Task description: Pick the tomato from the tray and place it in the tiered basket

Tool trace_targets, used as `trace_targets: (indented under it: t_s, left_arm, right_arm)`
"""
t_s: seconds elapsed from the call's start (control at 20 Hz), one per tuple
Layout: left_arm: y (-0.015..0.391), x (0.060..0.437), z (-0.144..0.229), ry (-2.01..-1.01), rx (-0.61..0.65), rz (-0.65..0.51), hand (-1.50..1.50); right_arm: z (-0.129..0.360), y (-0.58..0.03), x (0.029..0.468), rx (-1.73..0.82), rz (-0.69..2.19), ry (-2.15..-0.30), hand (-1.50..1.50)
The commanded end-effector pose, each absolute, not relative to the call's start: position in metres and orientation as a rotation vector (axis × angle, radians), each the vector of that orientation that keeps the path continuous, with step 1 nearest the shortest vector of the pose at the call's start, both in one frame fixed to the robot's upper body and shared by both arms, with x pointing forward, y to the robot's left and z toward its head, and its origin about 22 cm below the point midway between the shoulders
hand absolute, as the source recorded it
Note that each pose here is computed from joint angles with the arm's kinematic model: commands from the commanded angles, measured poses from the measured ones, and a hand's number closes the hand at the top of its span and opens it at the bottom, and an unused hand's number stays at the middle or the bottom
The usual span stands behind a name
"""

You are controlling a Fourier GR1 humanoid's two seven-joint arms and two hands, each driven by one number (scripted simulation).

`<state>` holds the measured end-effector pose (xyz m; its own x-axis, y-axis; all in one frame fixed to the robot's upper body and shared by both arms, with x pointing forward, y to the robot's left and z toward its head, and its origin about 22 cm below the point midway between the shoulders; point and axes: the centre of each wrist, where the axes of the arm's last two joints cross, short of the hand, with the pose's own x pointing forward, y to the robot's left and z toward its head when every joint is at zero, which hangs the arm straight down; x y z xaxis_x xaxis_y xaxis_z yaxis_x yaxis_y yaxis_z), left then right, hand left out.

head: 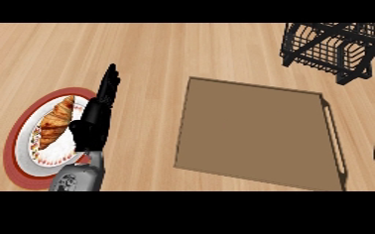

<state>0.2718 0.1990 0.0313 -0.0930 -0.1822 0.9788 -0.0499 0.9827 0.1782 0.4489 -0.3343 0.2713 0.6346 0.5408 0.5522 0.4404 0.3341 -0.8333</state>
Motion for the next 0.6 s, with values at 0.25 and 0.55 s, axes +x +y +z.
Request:
trace_targets:
  t_s: [0.25,0.55]
  left_arm:
    - [0.214,0.271,0.028,-1.650,0.188,-0.111,0.00]
    - [0.225,0.269,0.021,-1.640,0.251,-0.076,0.00]
  right_arm:
    - [0.299,-0.382,0.423,-1.315,-0.332,-1.056,-1.50]
    - [0.290,-0.434,0.373,-1.236,-0.540,-1.051,-1.50]
